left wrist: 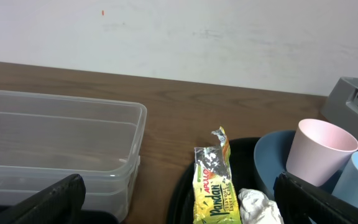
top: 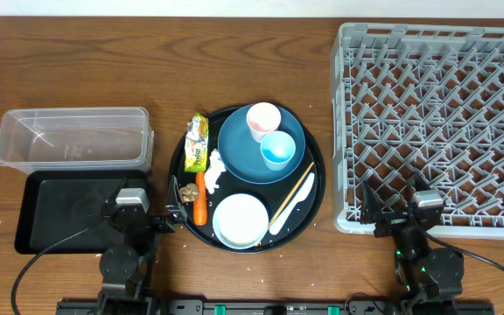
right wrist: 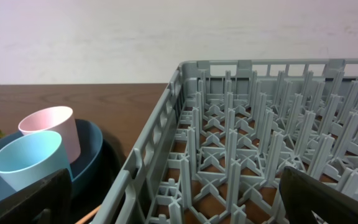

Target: Sort waste into correct bins and load items into the dishwasher rack

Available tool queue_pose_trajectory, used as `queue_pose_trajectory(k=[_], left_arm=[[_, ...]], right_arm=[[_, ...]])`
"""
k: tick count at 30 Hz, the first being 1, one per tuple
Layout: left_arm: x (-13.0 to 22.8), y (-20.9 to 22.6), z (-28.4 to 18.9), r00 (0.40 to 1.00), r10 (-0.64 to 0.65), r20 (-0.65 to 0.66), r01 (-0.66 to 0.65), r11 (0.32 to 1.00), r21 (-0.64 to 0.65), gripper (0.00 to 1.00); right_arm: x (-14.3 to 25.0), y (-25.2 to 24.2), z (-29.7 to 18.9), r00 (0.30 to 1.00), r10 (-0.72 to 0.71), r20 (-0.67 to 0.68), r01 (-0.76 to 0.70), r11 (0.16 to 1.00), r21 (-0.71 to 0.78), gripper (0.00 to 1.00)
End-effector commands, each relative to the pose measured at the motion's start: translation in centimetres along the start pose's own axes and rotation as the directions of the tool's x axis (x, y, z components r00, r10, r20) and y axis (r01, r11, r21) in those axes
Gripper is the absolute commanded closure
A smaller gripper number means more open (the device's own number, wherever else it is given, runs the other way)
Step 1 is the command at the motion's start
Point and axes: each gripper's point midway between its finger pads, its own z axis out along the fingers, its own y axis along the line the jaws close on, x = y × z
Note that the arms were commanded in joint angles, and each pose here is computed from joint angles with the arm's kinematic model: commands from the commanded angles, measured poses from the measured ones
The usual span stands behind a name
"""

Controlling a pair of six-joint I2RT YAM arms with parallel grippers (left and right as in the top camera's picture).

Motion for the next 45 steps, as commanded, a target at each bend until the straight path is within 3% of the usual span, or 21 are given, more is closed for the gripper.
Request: queue_pose_trajectory(k=[1,18,29,39,45], left_arm=[[1.7,0.8,0.1,0.999,0.009,-0.047,-0.011,0.999,-0.038,0.02],[1.6,1.0,0.1,0.999,0.009,-0.045,-0.011,0.999,-0.047,0.02],[0.7,-4.2,-1.1,0.996,0.008,-0.085,0.012,0.971,0.241,0.02],[-8.4,-5.2,-4.8,0.99,0.01,-0.137,0.022,0.974,0.225,0.02],[-12.6,-5.8,-4.4,0.925,0.009,-0.381,0.064,0.982,0.177,0.02]], right_arm=[[0.0,-0.3,0.0,1.0,0.006,0.0,-0.006,1.0,0.01,0.01],[0.0,-0.3,0.0,1.0,0.006,0.0,-0.006,1.0,0.01,0.01],[0.0,-0.3,0.0,1.0,0.006,0.0,-0.006,1.0,0.01,0.01],[0.0,-0.3,0.0,1.0,0.006,0.0,-0.006,1.0,0.01,0.01],[0.0,-0.3,0.0,1.0,0.006,0.0,-0.006,1.0,0.01,0.01]])
